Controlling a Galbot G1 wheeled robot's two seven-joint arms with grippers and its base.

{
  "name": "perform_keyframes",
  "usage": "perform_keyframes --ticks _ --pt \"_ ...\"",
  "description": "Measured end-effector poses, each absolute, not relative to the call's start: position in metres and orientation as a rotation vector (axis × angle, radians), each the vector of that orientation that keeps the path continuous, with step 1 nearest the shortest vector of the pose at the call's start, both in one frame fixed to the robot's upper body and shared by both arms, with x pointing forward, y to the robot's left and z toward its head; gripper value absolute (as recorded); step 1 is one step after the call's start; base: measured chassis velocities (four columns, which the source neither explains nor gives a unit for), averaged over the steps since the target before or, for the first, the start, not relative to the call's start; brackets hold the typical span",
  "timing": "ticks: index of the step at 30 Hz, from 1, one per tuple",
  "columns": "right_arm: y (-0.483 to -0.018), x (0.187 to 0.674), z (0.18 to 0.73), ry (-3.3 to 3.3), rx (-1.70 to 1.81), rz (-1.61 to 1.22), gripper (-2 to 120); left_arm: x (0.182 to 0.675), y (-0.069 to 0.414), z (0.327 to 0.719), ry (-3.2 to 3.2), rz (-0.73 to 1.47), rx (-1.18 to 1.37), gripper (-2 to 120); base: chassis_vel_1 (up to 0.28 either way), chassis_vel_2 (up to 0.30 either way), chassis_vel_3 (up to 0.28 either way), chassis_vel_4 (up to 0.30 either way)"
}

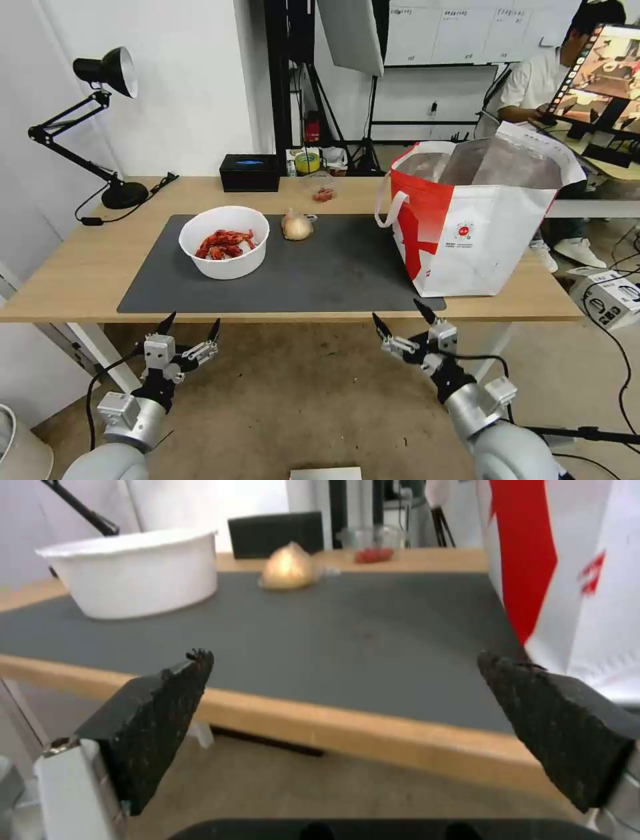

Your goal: Pick up the trash from the table and place it into the takeout bag.

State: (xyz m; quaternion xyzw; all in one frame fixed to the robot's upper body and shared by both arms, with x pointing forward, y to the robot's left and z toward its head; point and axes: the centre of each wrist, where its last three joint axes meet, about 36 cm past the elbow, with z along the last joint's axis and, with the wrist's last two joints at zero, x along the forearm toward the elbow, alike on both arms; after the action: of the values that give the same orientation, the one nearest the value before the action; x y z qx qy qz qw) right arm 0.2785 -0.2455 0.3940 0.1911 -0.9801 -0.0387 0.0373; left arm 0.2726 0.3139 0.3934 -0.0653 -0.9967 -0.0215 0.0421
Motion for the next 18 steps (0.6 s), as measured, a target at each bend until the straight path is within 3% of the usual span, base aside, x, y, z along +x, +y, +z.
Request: perform_keyframes --ticks 11,18 --pt "-0.241 0.277 0.386 -2.986 0.584 -0.113 100 0.271 0.314 0.391 -3.045 -0.069 -0.203 100 0.000 0.000 0.000 0.000" --pt "-0.237 0.305 0.396 -3.006 0.609 -0.092 100 0.274 0.314 0.392 -3.050 -0.075 -0.210 100 0.000 0.000 0.000 0.000"
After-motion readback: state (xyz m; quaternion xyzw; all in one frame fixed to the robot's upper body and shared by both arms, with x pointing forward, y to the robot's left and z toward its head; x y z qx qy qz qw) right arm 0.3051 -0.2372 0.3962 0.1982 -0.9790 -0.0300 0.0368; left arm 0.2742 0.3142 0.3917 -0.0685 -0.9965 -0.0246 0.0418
